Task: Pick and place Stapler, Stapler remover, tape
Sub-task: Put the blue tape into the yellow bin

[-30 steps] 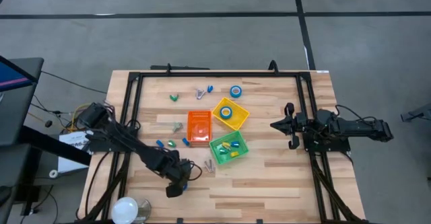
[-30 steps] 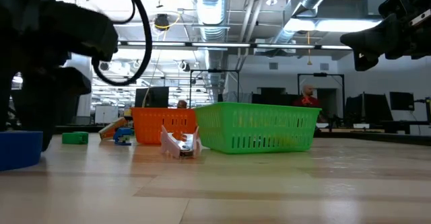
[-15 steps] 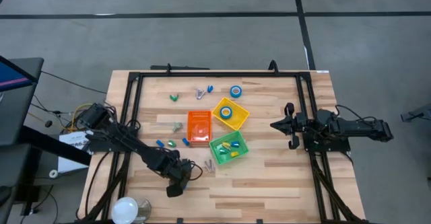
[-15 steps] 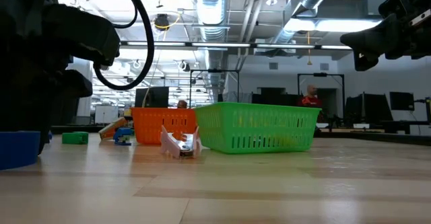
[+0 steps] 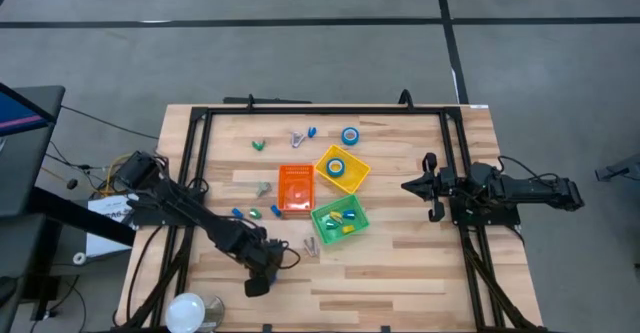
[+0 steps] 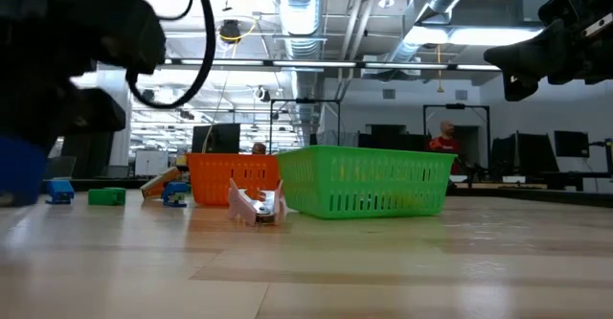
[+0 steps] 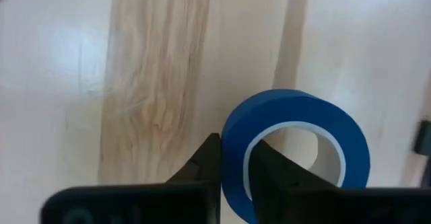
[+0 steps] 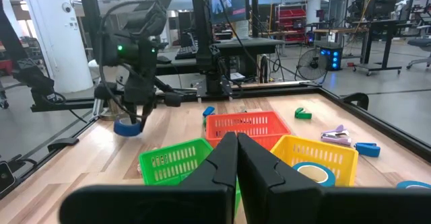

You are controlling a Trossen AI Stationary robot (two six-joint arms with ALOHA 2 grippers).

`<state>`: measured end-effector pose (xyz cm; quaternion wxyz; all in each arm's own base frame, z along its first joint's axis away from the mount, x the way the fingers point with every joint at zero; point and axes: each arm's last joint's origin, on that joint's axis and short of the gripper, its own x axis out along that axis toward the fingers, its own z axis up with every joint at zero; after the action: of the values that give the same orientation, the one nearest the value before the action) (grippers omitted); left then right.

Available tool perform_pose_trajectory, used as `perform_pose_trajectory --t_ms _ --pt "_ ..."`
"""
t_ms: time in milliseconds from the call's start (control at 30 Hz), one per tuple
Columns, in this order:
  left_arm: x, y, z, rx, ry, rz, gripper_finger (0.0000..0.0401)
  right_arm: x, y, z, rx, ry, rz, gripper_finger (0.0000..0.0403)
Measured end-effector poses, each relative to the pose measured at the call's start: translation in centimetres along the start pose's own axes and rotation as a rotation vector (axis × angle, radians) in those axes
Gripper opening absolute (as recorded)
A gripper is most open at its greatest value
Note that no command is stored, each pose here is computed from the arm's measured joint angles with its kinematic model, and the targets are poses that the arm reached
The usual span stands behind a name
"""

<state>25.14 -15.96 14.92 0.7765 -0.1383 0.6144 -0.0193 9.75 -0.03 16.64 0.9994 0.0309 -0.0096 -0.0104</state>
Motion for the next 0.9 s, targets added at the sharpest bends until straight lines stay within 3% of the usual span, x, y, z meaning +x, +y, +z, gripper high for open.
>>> perform_pose_trajectory --t_ms 267,400,633,900 --pt "-2.9 0.1 0.6 -0.013 -0.095 -0.057 0.0032 0.0 0.0 0.0 0.0 0.0 0.0 0.0001" --pt "-5.4 0.5 1.2 -0.035 -0.21 -0.088 0.0028 0.0 0.0 0.0 0.0 0.0 0.0 0.0001" --pt "-10.1 2.3 2.1 0.011 -0.43 -0.076 0.0029 0.0 0.0 0.0 0.0 0.0 0.0 0.0001" --pt "-12.8 5.4 4.0 0.037 -0.594 -0.05 0.0029 0.0 0.0 0.0 0.0 0.0 0.0 0.0001"
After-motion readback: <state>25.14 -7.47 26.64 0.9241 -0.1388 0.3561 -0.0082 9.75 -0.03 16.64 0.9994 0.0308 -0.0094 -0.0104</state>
